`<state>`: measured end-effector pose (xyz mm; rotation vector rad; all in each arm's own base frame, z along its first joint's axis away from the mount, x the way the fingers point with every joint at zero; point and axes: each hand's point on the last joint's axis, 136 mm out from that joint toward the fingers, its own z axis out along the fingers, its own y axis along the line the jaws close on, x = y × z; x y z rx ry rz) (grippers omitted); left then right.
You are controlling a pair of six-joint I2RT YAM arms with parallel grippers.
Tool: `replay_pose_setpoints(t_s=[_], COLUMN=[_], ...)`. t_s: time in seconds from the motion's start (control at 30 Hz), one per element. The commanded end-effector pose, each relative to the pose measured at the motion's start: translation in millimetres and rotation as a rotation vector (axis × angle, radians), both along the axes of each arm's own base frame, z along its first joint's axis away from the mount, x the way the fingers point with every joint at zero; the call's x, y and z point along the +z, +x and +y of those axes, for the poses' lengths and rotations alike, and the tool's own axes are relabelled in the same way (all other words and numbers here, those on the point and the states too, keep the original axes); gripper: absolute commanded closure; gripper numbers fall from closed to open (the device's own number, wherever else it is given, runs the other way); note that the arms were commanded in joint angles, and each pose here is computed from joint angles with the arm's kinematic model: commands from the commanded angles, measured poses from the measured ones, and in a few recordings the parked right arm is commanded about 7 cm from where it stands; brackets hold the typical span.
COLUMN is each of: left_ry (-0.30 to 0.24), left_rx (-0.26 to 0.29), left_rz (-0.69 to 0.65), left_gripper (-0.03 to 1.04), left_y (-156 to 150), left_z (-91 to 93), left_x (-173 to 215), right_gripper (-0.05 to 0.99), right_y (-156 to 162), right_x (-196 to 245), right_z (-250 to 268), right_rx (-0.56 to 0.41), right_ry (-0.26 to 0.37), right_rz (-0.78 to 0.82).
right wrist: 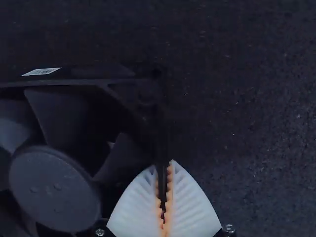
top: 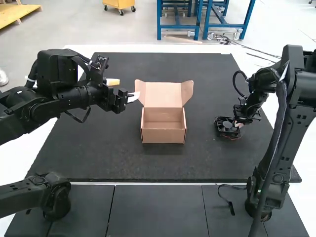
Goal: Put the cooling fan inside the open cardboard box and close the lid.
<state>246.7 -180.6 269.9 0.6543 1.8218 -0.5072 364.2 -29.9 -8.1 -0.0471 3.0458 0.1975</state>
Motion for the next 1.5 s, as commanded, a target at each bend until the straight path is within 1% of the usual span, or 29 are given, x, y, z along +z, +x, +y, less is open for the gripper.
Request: replay_pose_setpoints(t_s=[0.0,0.1,0.17,0.23,0.4,0.47,0.67,0.87,0.97,1.03,1.13,1.2,1.47], left_ry=[-0.032,-0.031,-0.027,-0.02,0.021,0.037,0.092,0.162,0.184,0.203,0.212,0.211,0.208], left_rx=[0.013,0.016,0.02,0.024,0.041,0.043,0.036,0.039,0.038,0.037,0.041,0.045,0.054], left_rz=[-0.049,-0.05,-0.045,-0.036,0.017,0.037,0.088,0.11,0.124,0.132,0.132,0.124,0.117], left_gripper=[0.04,0.04,0.04,0.04,0.04,0.04,0.04,0.04,0.04,0.04,0.04,0.04,0.04], left_y=[0,1,1,1,0,-3,-12,-21,-26,-29,-31,-31,-32], left_z=[1.6,2.0,2.8,3.7,8.3,10.1,15.4,25.4,29.1,31.6,34.1,35.3,38.4], left_x=[26,26,24,20,-2,-9,-30,-46,-50,-54,-55,-54,-54], right_gripper=[0.95,0.95,0.95,0.95,0.96,0.96,0.96,0.96,0.96,0.96,0.96,0.96,0.96], right_y=[-11,-10,-4,1,16,19,12,-7,-14,-18,-22,-26,-56], right_x=[-20,-19,-12,2,45,64,115,156,174,185,200,209,228], right_z=[0,3,7,10,10,11,19,32,41,52,66,80,142], right_rx=[0.001,-0.006,-0.03,-0.056,-0.107,-0.109,-0.118,-0.13,-0.133,-0.123,-0.11,-0.087,0.016], right_ry=[-0.008,-0.005,0.019,0.044,0.058,0.065,0.097,0.135,0.158,0.181,0.198,0.214,0.271], right_rz=[0.068,0.068,0.053,0.044,-0.057,-0.091,-0.154,-0.203,-0.233,-0.254,-0.287,-0.3,-0.269])
